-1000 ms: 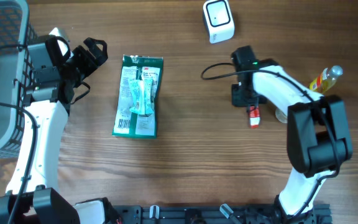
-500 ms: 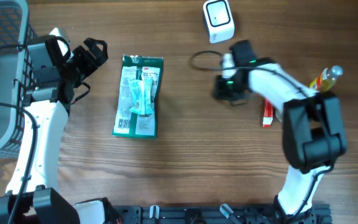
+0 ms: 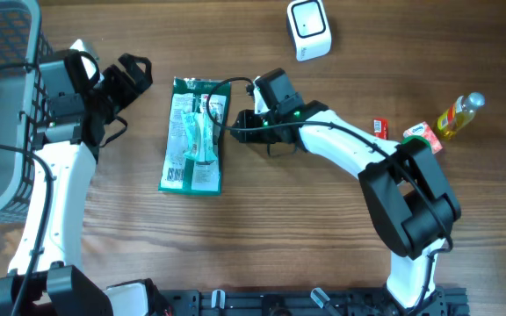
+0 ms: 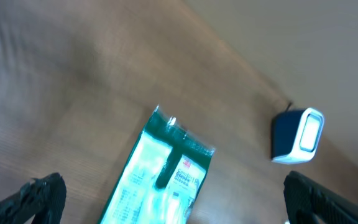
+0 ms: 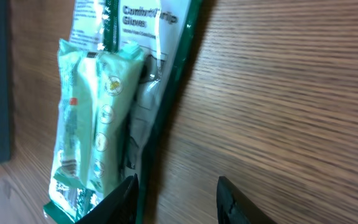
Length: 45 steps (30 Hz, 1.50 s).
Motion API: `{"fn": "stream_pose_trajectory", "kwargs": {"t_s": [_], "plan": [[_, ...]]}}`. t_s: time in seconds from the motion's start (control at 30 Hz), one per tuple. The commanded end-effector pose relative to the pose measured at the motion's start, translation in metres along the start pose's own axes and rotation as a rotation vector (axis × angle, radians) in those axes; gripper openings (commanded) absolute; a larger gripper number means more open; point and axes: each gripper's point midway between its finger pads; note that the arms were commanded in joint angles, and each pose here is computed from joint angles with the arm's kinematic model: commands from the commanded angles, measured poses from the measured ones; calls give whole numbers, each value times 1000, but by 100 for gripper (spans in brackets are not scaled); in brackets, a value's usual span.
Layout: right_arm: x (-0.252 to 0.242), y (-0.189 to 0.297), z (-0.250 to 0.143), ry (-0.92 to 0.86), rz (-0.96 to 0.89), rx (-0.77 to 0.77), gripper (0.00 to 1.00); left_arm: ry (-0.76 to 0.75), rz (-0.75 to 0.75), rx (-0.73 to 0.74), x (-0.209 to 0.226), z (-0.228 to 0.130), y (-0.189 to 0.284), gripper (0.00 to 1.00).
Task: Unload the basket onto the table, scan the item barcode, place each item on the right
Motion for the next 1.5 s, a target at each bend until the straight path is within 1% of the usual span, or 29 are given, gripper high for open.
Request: {"fn": "stream_pose_trajectory", "kwargs": {"t_s": [0.0, 0.03, 0.07, 0.1, 0.13, 0.2, 0.27, 0.3, 0.33, 0.4, 0.5, 0.53, 0.57, 0.6, 0.63, 0.7, 0.8, 0.87, 0.93, 0.97, 1.0, 1.07, 1.1, 1.13, 1.2, 1.27, 1.33, 1.4, 1.47], "plan": [[-13, 4, 3, 1, 15, 29, 41, -16, 42, 107, 13, -25, 0, 81], [-18, 6, 4, -3, 8, 28, 41, -42, 75, 184, 22, -45, -4, 32], [-23, 8, 7, -12, 3, 25, 42, -42, 113, 240, 33, -63, -12, 13], [-26, 9, 9, -18, 1, 22, 43, -47, 131, 292, 39, -83, -23, 12], [-28, 10, 10, -7, -1, 19, 44, -52, 147, 351, 44, -103, -34, 22], [-31, 11, 10, 15, -11, 21, 45, -73, 171, 456, 48, -138, -51, 31], [-32, 11, 8, 19, -16, 29, 47, -185, 159, 544, 45, -169, -67, 39], [-32, 11, 7, 18, -18, 33, 48, -231, 152, 578, 43, -181, -73, 44], [-33, 11, 6, 27, -18, 35, 48, -238, 154, 596, 43, -188, -75, 47], [-33, 11, 6, 36, -19, 38, 49, -242, 158, 610, 44, -193, -77, 47], [-33, 11, 5, 36, -20, 38, 49, -241, 160, 613, 45, -194, -79, 42], [-33, 11, 6, 36, -20, 38, 49, -241, 157, 607, 45, -193, -79, 34], [-33, 11, 6, 36, -20, 38, 50, -241, 156, 605, 45, -192, -80, 27], [-33, 11, 6, 36, -19, 38, 49, -241, 156, 604, 44, -192, -80, 8], [-33, 11, 6, 37, -19, 37, 48, -242, 151, 597, 43, -190, -80, 4], [-25, 16, 10, 41, 28, 28, 46, -235, 118, 577, 31, -177, -74, 4], [6, 40, 16, 39, 266, 60, 51, -219, -39, 527, -11, -152, -54, 4], [13, 57, 13, 51, 404, 103, 51, -227, -113, 493, -30, -142, -40, 4], [11, 65, 10, 66, 448, 123, 51, -221, -165, 505, -41, -143, -30, 4], [2, 66, 9, 39, 427, 132, 51, -210, -199, 540, -47, -151, -26, 4], [-10, 67, 10, 17, 385, 128, 51, -215, -171, 560, -43, -157, -26, 4], [-37, 62, 12, -6, 250, 109, 52, -238, 21, 486, -13, -146, -35, 4], [-47, 59, 11, -14, 188, 106, 53, -237, 115, 436, 2, -136, -38, 16], [-55, 56, 8, -21, 137, 112, 54, -237, 161, 410, 9, -131, -40, 50], [-60, 54, 7, -21, 93, 112, 55, -237, 158, 407, 9, -131, -46, 54], [-60, 54, 7, -21, 93, 111, 55, -235, 163, 415, 13, -134, -57, 54], [-60, 54, 7, -20, 92, 111, 55, -229, 182, 445, 22, -143, -69, 50], [-60, 54, 7, -21, 92, 111, 55, -225, 195, 467, 30, -150, -79, 50], [-60, 54, 7, -21, 92, 111, 55, -215, 197, 491, 35, -158, -90, 42]]}}
Point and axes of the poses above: each gripper's point midway between its finger pads, its own y axis back along the fingers, its own x axis along the line the jaws close on, z = x × y, and after that the axes turned 1 degree about -y, right-handed
